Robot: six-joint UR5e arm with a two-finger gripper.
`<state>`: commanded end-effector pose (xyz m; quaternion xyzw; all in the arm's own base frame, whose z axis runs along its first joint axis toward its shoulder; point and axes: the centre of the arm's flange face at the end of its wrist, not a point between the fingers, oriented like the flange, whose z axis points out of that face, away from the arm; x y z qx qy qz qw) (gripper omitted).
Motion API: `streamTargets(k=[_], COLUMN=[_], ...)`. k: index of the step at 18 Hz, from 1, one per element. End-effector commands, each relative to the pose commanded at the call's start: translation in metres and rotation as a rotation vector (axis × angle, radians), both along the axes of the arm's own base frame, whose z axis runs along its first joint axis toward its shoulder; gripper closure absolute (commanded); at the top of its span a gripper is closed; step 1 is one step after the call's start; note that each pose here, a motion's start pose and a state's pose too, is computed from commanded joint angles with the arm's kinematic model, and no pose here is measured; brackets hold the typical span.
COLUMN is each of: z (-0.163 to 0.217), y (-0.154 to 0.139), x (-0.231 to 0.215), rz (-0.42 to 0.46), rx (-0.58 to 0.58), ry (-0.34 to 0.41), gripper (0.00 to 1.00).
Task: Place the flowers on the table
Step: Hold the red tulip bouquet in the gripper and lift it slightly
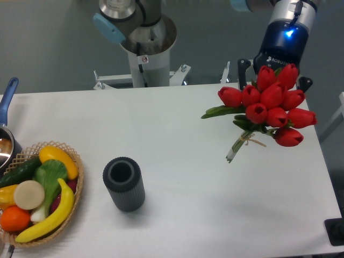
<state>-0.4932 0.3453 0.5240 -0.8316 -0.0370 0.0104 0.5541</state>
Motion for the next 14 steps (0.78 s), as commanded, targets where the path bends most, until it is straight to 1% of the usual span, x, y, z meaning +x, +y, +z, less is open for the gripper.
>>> streamTargets(k=[5, 14], z=[0.0049, 0.0050], y=[-0.0047, 0.0008], x=[0.0012, 0.0088], rz=[0.009, 0.003], rx=[0.002, -0.008], ry=[0.003, 0.003], gripper=[0.56, 0.56])
